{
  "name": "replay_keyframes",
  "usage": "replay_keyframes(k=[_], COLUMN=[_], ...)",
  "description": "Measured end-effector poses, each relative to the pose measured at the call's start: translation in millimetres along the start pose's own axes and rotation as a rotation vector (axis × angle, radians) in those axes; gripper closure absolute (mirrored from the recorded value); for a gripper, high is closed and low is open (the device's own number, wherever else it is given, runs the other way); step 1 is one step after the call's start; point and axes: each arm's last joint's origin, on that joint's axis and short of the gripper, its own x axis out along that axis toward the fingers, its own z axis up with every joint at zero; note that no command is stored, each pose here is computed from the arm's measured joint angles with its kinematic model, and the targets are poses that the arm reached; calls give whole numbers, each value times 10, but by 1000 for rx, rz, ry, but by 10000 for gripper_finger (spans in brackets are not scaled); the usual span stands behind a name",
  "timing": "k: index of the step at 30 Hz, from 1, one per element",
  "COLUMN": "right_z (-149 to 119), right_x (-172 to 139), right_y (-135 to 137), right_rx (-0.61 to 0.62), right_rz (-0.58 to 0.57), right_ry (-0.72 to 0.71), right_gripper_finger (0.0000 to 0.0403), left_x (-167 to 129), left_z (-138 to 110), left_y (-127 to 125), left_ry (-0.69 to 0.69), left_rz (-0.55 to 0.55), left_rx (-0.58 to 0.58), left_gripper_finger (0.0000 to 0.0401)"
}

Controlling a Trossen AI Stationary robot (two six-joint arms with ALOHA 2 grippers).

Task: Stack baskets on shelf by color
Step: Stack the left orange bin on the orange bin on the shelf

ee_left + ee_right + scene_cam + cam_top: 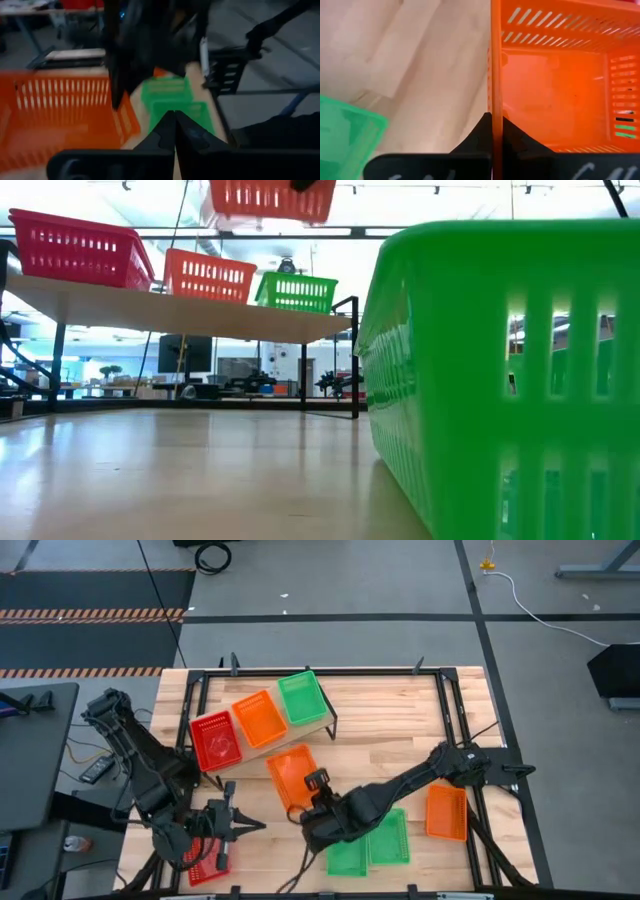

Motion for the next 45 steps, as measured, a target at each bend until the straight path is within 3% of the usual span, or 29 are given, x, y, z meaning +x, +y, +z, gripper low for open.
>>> replay_keyframes(k=[8,14,31,39,45], right_z=[-103,-171,-460,-652,-754], right_x=[-323,-388,95,339,620], right_y=[-515,-883,-1889,-2267,-2384], right_rx=[38,15,1,69,94], right_rz=[-13,20,74,93,162], right_ry=[-133,-240,-417,-476,-477], right_gripper_finger=[395,395,395,395,395], left_x=[7,-29,-72,-207,-203], left_z=[-138,5,725,817,823], left_y=[262,378,645,670,680], left_ry=[243,305,226,196,178], left_rz=[149,191,193,175,213], left_rx=[-81,-58,72,83,63], left_gripper_finger=[396,396,391,389,389])
